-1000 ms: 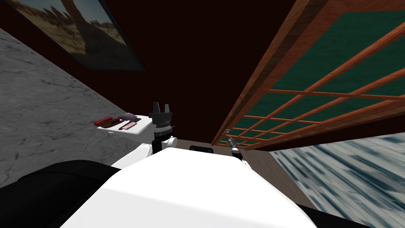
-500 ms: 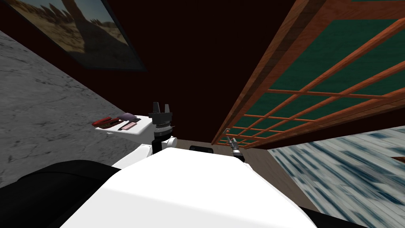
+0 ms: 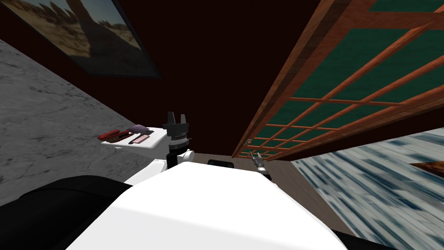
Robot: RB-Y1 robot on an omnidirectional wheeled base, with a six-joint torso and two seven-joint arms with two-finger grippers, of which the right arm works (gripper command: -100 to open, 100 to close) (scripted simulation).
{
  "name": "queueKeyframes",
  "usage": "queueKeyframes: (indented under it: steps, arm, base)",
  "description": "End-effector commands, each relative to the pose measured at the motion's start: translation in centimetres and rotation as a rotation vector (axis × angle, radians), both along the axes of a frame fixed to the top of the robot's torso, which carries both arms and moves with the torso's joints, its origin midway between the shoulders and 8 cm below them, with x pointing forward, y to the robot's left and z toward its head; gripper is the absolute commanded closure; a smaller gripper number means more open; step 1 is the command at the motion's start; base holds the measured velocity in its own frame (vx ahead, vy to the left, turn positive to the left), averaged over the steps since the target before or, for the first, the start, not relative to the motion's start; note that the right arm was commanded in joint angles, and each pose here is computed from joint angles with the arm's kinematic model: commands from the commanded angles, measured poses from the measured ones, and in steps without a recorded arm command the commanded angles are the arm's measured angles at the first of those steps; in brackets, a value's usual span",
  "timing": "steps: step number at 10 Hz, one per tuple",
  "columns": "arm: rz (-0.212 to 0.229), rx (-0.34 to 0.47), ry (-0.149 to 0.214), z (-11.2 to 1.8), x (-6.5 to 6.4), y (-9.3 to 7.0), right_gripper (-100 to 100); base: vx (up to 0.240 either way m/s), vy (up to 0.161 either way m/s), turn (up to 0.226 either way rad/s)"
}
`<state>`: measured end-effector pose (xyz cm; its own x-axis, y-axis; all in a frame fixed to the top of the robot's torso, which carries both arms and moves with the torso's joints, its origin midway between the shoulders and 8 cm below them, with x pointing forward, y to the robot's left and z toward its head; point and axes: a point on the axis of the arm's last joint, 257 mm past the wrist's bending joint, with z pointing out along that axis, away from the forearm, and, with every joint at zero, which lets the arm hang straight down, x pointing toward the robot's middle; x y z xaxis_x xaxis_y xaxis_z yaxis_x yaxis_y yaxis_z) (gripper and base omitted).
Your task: Pull the door open
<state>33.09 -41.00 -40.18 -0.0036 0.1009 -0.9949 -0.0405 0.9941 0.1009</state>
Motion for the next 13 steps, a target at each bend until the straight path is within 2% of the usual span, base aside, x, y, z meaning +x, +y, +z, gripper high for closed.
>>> queueKeyframes:
  steps: [1, 3, 5, 10, 11, 12, 13]
  arm:
    - [0.008, -0.055, -0.003, 0.1, -0.8, -0.2, -100]
    - [0.015, -0.101, -0.004, 0.2, -1.5, -0.4, -100]
    - [0.011, -0.089, -0.004, 0.2, -0.6, -0.2, -100]
    - [0.005, -0.09, -0.005, 0.2, 1.6, 0.6, -100]
    - [0.005, -0.088, -0.005, 0.1, 1.3, 0.4, -100]
    - [0.005, -0.088, -0.005, 0.1, 1.3, 0.4, 100]
    - [0.005, -0.088, -0.005, 0.1, 1.3, 0.4, 100]
  base:
    - [-0.026, 0.036, -0.05]
    - [-0.024, 0.028, -0.033]
    - [0.054, 0.009, 0.0]
    - [0.208, -0.017, 0.014]
    - [0.1, -0.008, -0.028]
    - [-0.034, 0.011, 0.008]
    - [-0.045, 0.01, 0.032]
